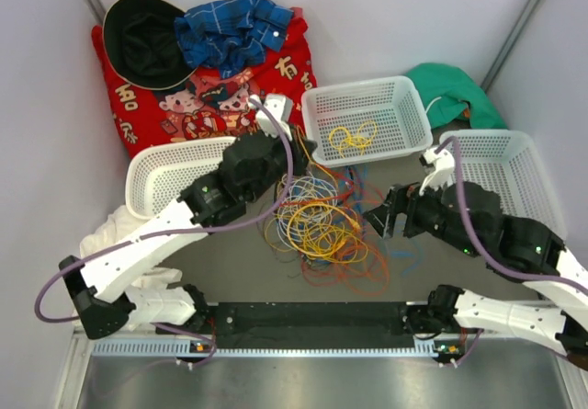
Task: Untangle the cables
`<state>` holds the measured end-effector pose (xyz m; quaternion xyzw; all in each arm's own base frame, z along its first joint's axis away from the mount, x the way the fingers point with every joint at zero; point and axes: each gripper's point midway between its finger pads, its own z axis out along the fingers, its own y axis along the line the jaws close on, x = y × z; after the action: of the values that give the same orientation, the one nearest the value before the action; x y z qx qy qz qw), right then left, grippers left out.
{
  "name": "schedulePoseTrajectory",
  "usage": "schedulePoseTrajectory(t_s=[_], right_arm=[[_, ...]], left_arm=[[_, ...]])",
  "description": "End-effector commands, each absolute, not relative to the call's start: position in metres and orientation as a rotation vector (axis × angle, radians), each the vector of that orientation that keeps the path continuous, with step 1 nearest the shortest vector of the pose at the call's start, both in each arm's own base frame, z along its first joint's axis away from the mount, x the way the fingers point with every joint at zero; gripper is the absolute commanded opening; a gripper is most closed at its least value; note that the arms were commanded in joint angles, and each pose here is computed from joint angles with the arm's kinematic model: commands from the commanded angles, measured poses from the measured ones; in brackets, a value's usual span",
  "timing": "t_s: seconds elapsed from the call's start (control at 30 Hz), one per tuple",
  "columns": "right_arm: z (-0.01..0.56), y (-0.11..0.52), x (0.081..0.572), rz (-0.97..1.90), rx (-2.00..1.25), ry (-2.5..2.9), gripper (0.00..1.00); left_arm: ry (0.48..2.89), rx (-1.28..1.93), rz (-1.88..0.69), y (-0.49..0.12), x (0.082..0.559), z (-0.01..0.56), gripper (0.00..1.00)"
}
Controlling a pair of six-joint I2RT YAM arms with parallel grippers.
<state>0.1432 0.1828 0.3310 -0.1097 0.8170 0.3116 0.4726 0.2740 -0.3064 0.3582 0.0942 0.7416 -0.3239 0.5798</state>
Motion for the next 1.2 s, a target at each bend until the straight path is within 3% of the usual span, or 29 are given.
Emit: schedulePoseTrajectory(t_s=[0.0, 0.4, 0.77, 0.97, 1.17], right_arm=[[0.305, 0.172, 0.155, 0.603, -0.251, 2.046, 0.89], [0.283, 0.173, 0.155, 0.64, -0.241, 2.009, 0.87], [0.254, 0.208, 0.172, 0.661, -0.298, 1.973, 0.86], [0.239, 0.222, 0.188, 0.58, -0.342, 1.97, 0.86], [0.247, 0.227, 0.186, 0.625, -0.328, 1.967, 0.86]], left_arm=[[1.855, 0.226, -0.543, -0.281, 0.282, 0.369, 0.0], [1.583, 0.191, -0.647, -0.293, 0.294, 0.513, 0.0], [1.263, 0.122, -0.844, -0.277, 0.268, 0.64, 0.0], [1.186, 0.12, -0.914, -0.276, 0.258, 0.661, 0.0], [1.226, 0.139, -0.876, -0.287, 0.269, 0.646, 0.0]])
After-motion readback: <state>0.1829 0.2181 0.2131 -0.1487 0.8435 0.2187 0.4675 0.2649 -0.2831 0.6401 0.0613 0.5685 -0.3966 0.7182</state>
